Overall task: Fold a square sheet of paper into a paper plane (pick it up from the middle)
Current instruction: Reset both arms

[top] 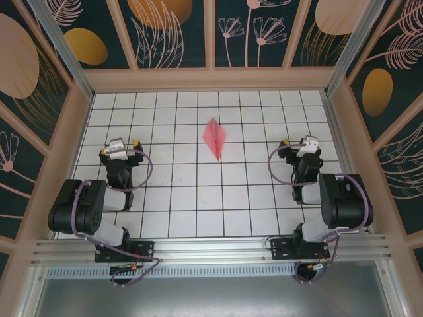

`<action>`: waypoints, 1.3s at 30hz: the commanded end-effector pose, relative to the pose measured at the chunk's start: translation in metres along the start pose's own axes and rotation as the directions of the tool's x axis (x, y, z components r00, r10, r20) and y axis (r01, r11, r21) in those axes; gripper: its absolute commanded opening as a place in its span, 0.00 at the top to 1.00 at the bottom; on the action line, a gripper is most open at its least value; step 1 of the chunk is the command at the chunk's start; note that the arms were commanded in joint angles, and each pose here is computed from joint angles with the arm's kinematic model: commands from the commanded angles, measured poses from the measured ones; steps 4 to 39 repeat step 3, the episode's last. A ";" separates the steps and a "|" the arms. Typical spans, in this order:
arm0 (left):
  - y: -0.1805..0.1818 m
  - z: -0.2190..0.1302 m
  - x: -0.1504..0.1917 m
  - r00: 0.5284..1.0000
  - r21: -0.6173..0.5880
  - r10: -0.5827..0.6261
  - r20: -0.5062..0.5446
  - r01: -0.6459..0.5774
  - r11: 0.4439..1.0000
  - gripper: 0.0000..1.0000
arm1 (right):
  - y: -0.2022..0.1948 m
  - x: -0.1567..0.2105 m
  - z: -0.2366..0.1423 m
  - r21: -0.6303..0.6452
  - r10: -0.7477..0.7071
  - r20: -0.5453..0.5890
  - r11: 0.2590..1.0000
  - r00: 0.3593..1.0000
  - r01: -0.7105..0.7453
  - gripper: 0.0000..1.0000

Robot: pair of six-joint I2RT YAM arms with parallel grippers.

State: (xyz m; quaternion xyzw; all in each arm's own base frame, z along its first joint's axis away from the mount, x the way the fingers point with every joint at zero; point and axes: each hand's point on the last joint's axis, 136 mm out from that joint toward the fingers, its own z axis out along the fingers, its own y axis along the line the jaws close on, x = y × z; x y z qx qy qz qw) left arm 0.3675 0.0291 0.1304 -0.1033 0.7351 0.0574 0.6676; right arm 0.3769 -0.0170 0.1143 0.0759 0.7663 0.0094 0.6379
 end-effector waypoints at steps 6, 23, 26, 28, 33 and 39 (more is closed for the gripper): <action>0.002 0.003 -0.008 0.999 -0.009 -0.017 0.031 0.017 1.000 0.01 | 0.006 -0.006 -0.002 -0.042 -0.013 0.035 0.999 0.999 0.014 0.01; 0.002 0.003 -0.008 0.999 -0.009 -0.017 0.031 0.017 1.000 0.01 | 0.006 -0.006 -0.002 -0.042 -0.013 0.035 0.999 0.999 0.014 0.01; 0.002 0.003 -0.008 0.999 -0.009 -0.017 0.031 0.017 1.000 0.01 | 0.006 -0.006 -0.002 -0.042 -0.013 0.035 0.999 0.999 0.014 0.01; 0.002 0.003 -0.008 0.999 -0.009 -0.017 0.031 0.017 1.000 0.01 | 0.006 -0.006 -0.002 -0.042 -0.013 0.035 0.999 0.999 0.014 0.01; 0.002 0.003 -0.008 0.999 -0.009 -0.017 0.031 0.017 1.000 0.01 | 0.006 -0.006 -0.002 -0.042 -0.013 0.035 0.999 0.999 0.014 0.01; 0.002 0.003 -0.008 0.999 -0.009 -0.017 0.031 0.017 1.000 0.01 | 0.006 -0.006 -0.002 -0.042 -0.013 0.035 0.999 0.999 0.014 0.01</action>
